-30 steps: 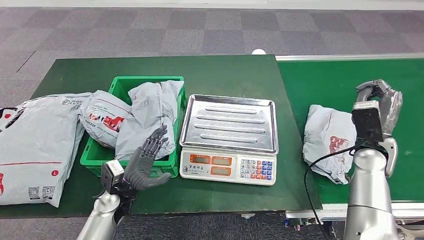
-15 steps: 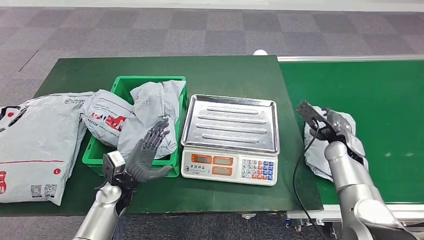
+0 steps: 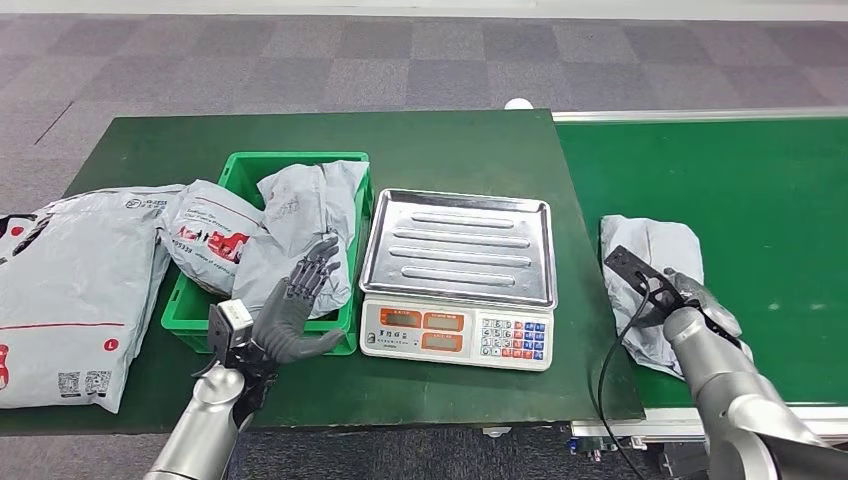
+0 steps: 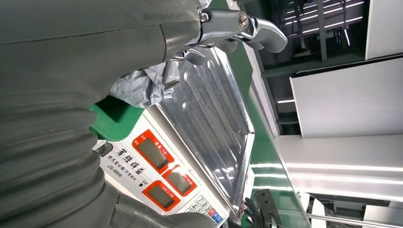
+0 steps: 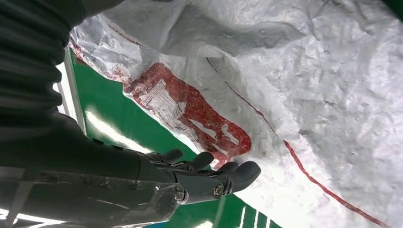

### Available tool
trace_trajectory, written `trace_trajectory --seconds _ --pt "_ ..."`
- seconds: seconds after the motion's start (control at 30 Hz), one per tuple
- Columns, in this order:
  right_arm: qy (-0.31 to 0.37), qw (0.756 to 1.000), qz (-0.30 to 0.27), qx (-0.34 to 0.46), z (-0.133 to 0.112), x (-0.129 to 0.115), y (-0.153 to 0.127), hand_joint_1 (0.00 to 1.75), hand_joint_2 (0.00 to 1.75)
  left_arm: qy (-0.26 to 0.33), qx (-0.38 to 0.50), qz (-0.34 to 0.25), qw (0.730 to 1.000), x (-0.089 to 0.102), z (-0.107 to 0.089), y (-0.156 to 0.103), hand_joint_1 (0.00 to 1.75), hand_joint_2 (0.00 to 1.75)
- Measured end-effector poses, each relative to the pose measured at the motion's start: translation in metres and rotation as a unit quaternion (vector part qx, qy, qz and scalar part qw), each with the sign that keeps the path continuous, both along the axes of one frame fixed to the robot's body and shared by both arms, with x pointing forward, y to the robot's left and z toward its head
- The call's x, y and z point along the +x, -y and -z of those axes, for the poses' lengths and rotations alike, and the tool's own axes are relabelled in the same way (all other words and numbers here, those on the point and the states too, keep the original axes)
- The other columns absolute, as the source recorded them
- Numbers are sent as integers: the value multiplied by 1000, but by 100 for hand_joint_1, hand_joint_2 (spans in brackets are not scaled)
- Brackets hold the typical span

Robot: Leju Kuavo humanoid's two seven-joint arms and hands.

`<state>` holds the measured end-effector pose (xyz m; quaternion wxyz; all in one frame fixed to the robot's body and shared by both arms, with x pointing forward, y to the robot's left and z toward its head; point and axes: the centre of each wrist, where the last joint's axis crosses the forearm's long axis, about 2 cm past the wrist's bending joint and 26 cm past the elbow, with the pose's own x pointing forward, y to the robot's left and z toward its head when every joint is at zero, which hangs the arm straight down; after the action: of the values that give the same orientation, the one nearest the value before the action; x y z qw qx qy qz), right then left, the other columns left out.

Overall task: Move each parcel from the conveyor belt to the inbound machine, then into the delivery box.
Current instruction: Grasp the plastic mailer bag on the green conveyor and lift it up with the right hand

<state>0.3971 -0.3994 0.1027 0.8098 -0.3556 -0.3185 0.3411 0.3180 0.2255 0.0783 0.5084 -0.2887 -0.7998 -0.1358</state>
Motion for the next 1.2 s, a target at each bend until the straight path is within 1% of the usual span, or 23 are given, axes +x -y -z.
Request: trace_trajectory --seconds 0.2,0.33,0.37,0.47,0.5,0.6,0.67,1.1,1.2 --pt "-11 1000 2 -2 2 -1 1 0 175 -1 0 -1 1000 0 0 0 0 175" --pt "-43 999 5 -24 3 -1 1 0 175 -2 1 -1 1000 0 1 0 0 175" --pt "-52 998 1 -27 3 -1 1 9 175 -3 1 -1 1000 1 1 0 0 175" --pt "-78 996 -25 -20 6 -3 -1 140 175 -4 2 0 1000 1 1 1 0 175" --pt "-84 996 -37 -13 7 -3 -2 175 175 -5 3 1 1000 1 2 1 0 175" --pt "-94 993 -65 0 9 -5 -3 175 175 -5 3 0 1000 1 2 2 0 175" --pt "-95 993 -73 4 9 -4 -4 175 175 -6 3 -1 1000 1 2 2 0 175" --pt "-89 992 -94 6 4 0 -7 175 175 -7 -1 -3 1000 1 3 2 0 175" --pt "-62 993 -96 9 4 1 -10 175 175 -8 0 -4 1000 0 3 2 0 175"
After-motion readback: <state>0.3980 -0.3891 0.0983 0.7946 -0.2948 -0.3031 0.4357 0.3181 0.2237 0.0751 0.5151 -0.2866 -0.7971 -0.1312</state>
